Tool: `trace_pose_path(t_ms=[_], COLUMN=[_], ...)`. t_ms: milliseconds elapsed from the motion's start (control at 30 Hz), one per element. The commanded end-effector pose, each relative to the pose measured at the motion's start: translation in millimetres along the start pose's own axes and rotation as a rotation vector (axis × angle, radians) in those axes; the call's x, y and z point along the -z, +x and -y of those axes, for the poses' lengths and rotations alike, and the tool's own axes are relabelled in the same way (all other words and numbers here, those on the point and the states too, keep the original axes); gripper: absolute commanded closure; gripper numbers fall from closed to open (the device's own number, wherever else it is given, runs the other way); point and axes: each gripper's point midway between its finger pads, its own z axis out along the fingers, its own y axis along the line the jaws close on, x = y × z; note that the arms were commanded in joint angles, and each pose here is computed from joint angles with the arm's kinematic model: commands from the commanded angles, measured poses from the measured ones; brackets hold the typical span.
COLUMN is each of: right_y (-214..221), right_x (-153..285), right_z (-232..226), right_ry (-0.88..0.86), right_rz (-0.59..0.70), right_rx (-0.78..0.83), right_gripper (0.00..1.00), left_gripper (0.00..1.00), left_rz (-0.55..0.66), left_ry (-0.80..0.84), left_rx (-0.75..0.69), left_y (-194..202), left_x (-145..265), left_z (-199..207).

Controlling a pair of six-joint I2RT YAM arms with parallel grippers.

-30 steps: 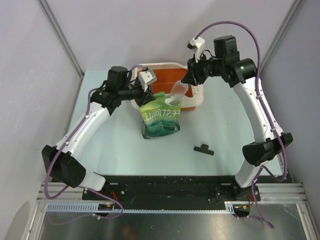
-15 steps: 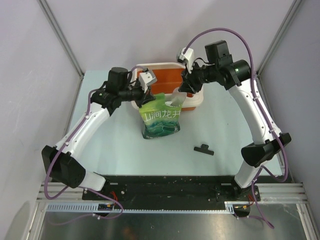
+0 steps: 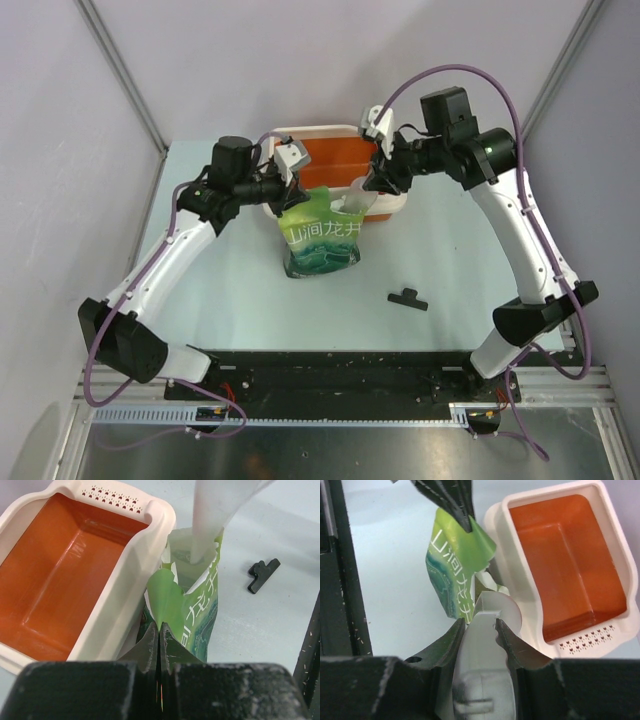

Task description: Fill the litter box with clean litter

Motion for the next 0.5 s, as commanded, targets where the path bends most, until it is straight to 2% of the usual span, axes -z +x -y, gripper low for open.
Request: trace_pose_path(t_ms=[0, 200, 300, 367, 467], right_y=[13, 29, 33, 25, 24], right_x=[-13, -46, -52, -54, -56], right_z=[-25, -20, -12, 2, 32], right_ry=[-0.112, -0.127, -0.113, -0.025, 0.169], right_rz=[-0.048, -0.137, -0.15, -0.119, -0.122], right_rx=[0.026, -0.041, -0.158, -0.28, -0.377], right_gripper=[1.0, 1.0, 1.0, 1.0, 1.0], left_gripper=[1.0, 1.0, 1.0, 1.0, 1.0], left_rz=[0.079, 0.102, 0.118, 0.128, 0.148], left_ry=[-0.012, -0.003, -0.019, -0.025, -0.029], left_rx=[-0.017, -0.02, -0.036, -0.039, -0.034], left_y=[-29, -32, -35, -37, -41], left_x=[14, 24, 33, 37, 46], left_z=[4, 14, 18, 20, 27])
